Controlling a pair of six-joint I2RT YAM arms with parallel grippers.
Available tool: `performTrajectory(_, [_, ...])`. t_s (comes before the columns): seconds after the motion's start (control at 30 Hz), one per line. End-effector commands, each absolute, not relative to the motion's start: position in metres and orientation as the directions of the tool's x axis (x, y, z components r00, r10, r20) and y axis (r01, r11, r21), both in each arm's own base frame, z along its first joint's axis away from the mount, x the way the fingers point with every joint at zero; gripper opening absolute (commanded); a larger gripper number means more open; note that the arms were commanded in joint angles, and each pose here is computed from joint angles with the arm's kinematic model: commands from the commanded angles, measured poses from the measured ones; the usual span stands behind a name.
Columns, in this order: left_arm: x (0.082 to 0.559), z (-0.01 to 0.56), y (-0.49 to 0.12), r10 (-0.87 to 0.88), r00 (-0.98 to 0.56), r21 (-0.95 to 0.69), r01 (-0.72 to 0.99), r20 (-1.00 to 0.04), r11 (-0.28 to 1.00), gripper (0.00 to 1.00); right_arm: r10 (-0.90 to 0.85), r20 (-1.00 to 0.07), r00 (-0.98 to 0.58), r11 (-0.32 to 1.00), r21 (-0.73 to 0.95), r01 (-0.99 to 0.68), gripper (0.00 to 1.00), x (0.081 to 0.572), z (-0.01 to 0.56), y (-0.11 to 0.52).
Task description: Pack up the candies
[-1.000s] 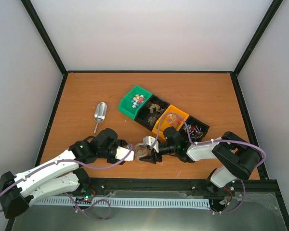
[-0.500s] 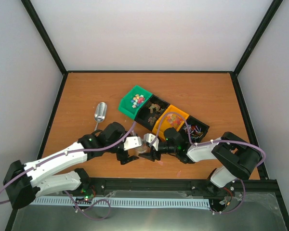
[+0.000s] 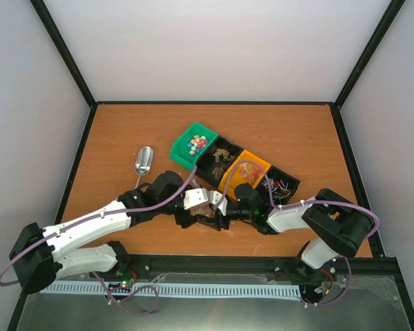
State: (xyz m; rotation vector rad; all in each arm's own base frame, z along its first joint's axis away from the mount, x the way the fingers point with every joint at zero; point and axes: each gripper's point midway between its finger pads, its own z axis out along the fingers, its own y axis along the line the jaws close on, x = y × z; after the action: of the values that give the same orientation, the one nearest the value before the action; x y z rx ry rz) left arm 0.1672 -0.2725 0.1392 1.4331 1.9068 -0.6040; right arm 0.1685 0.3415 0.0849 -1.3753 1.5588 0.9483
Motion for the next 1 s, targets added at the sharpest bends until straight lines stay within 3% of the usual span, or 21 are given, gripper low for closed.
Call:
performTrajectory(0.0, [0.166,0.15,-0.283,0.622,-0.117,0.044,0.97,-0.774,0.237,0.75,-0.365,-0.93,-0.037,0.11,-0.003,-0.994,0.58,0.166,0.082,0.342])
performTrajectory(0.17, [0.162,0.136,-0.275,0.667,-0.097,0.058,0.977,-0.738,0.207,0.7,-0.368,-0.929,-0.027,0.091,-0.007,-0.996,0.58,0.163,0.082,0.342])
performTrajectory(0.33, [0.167,0.135,-0.27,0.672,-0.112,0.08,0.966,-0.732,0.247,0.87,-0.377,-0.926,-0.02,0.092,-0.016,-0.996,0.58,0.164,0.08,0.341])
performTrajectory(0.5, [0.167,0.135,-0.272,0.66,-0.125,0.062,0.965,-0.741,0.253,0.88,-0.373,-0.927,-0.027,0.092,-0.008,-0.996,0.57,0.164,0.08,0.342])
performTrajectory(0.63, [0.167,0.132,-0.274,0.666,-0.131,0.055,0.967,-0.734,0.251,0.83,-0.371,-0.928,-0.022,0.087,-0.011,-0.996,0.57,0.164,0.08,0.343])
performTrajectory(0.8, [0.163,0.132,-0.276,0.67,-0.106,0.054,0.975,-0.735,0.214,0.69,-0.375,-0.927,-0.001,0.06,-0.023,-0.998,0.57,0.16,0.08,0.343])
performTrajectory(0.97, [0.14,0.123,-0.267,0.708,0.047,0.094,0.995,-0.705,0.028,0.58,-0.367,-0.927,0.069,-0.079,-0.043,-0.996,0.55,0.146,0.079,0.339])
